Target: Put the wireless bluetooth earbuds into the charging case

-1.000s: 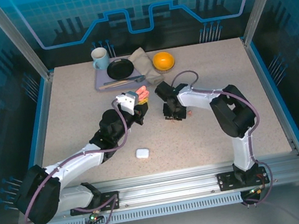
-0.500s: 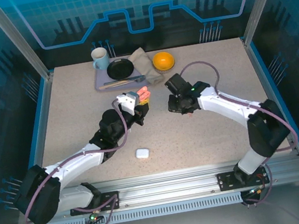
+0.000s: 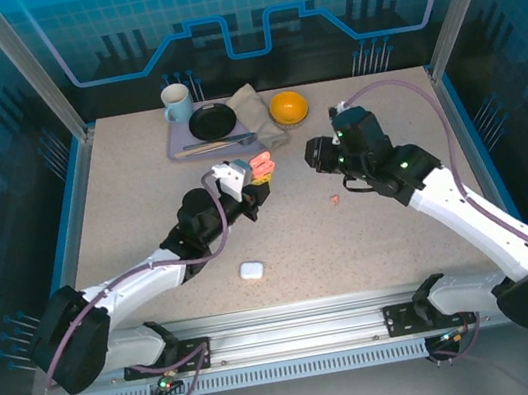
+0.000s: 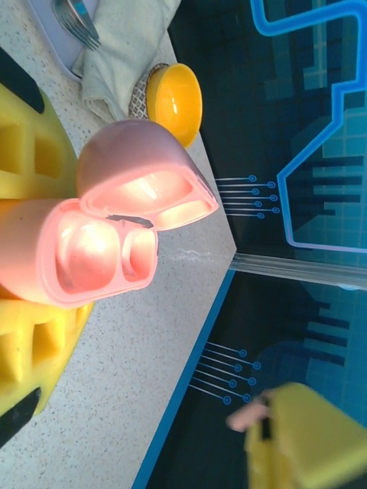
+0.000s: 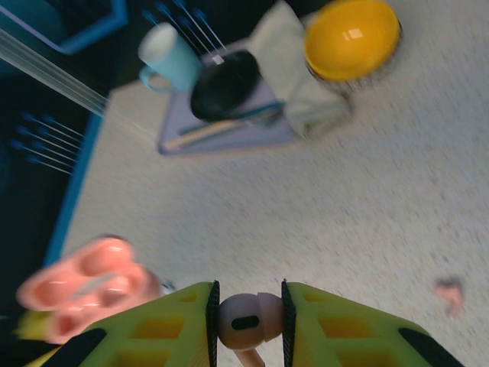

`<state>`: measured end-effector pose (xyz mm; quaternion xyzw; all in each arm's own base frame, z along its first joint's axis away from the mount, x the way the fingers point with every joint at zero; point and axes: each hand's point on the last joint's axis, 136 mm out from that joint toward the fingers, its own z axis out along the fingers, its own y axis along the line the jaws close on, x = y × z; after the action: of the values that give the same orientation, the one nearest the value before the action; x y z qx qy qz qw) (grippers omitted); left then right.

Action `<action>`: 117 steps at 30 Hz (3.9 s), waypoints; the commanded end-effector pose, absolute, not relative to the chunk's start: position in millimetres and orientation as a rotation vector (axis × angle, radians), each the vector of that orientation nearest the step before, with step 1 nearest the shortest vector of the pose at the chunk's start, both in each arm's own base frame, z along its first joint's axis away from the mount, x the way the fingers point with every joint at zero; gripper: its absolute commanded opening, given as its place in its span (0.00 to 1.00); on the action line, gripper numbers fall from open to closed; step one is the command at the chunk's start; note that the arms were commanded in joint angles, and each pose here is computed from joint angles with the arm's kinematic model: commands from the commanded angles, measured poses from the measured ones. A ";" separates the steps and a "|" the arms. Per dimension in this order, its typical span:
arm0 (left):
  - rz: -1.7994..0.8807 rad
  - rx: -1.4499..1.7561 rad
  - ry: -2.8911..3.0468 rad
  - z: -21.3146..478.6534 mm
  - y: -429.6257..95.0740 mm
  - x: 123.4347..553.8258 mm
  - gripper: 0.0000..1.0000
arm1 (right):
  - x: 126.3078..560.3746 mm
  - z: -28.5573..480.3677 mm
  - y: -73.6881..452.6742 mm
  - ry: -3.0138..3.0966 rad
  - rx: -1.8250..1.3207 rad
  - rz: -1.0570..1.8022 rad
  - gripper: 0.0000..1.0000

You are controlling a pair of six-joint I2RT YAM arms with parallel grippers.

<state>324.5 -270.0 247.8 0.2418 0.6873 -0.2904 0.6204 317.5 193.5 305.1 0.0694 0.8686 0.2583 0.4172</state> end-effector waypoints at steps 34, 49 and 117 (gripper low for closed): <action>-0.881 0.521 1.262 361.2 -319.2 331.6 0.00 | 297.4 409.2 260.6 1.622 -0.026 1.005 0.28; -0.896 0.517 1.256 365.3 -321.4 327.6 0.00 | 304.6 392.4 264.9 1.662 -0.009 0.989 0.26; -0.875 0.505 1.276 362.2 -323.8 332.6 0.00 | 301.9 359.9 255.1 1.733 -0.052 0.863 0.19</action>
<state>336.3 -322.7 324.9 0.2315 0.6135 -0.3773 0.6540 302.0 251.6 362.3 -0.0198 0.7301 0.3765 0.5700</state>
